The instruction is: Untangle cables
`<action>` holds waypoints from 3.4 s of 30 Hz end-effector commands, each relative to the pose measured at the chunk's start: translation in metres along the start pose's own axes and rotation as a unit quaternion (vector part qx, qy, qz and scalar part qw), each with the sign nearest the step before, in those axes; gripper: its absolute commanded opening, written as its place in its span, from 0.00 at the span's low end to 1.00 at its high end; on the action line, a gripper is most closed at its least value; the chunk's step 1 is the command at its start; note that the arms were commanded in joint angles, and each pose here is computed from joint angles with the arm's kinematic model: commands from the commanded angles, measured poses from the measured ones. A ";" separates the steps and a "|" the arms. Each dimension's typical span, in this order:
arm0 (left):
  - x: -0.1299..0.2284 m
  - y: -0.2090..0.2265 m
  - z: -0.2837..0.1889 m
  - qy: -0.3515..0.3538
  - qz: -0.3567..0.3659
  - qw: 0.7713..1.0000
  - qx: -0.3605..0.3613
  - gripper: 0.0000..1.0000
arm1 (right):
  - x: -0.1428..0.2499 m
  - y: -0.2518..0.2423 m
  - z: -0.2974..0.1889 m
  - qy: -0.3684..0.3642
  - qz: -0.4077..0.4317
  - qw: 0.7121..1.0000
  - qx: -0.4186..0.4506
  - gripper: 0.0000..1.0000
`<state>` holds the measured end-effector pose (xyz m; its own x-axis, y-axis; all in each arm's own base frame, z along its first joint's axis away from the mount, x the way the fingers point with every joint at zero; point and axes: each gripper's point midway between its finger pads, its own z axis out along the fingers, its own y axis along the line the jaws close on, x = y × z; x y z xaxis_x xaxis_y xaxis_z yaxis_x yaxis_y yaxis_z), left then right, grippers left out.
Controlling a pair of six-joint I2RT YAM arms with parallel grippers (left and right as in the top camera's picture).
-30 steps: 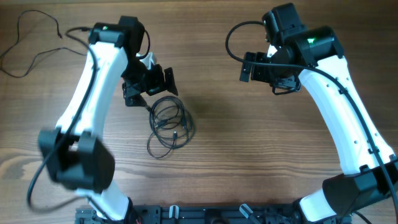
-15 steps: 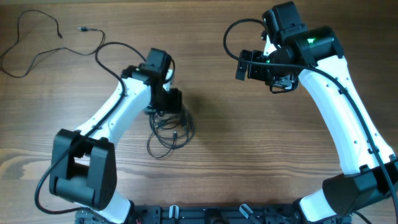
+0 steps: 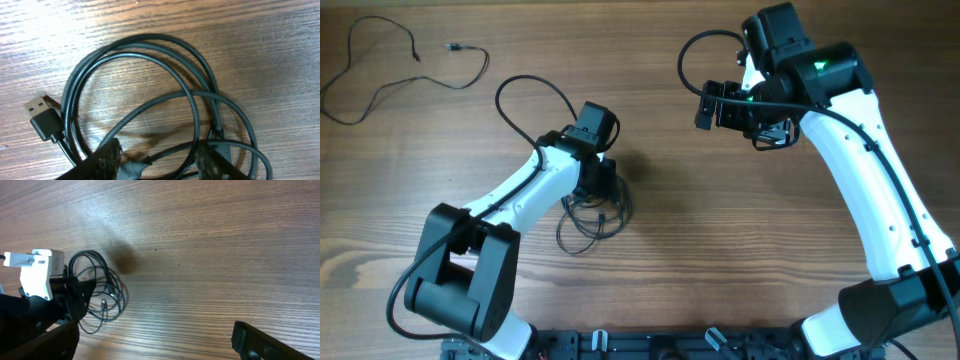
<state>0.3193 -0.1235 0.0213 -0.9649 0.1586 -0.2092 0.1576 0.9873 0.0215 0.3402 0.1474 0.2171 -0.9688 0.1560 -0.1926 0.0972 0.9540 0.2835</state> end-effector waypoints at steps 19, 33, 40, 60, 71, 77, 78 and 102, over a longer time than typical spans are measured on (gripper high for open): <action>0.013 -0.009 0.004 0.017 0.017 0.999 0.029 0.04 | 0.000 0.001 0.006 0.007 -0.002 1.000 -0.005 1.00; -0.061 -0.071 -0.247 -0.252 -0.004 0.925 0.284 0.04 | 0.021 0.022 0.032 0.030 -0.026 0.999 -0.018 1.00; -0.046 -0.056 -0.414 -0.478 -0.018 0.798 0.368 0.04 | 0.023 0.033 0.031 0.038 -0.028 0.998 -0.047 1.00; -0.040 0.006 -0.556 -0.690 -0.131 0.602 0.380 0.04 | 0.081 0.080 0.103 0.083 -0.094 0.984 -0.128 1.00; -0.041 0.004 -0.545 -0.676 -0.133 0.619 0.377 0.04 | 0.102 0.100 0.146 0.105 0.038 0.979 -0.170 0.93; -0.042 0.004 -0.541 -0.670 -0.135 0.626 0.374 0.04 | 0.092 0.105 0.159 0.096 0.073 0.977 -0.174 0.89; -0.042 0.004 -0.541 -0.670 -0.134 0.626 0.375 0.04 | 0.088 0.104 0.162 0.086 0.074 0.979 -0.168 0.89; -0.039 0.063 -0.404 -0.540 -0.276 0.782 0.143 0.04 | -0.029 0.072 -0.072 -0.273 0.013 0.935 -0.228 0.05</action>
<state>0.2749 -0.1016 0.4629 -0.2085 -0.5691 -0.7954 0.2330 0.7610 -0.6055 0.3587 0.2182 0.2458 -0.7993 0.3500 -0.4885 -0.0512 0.7703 0.6356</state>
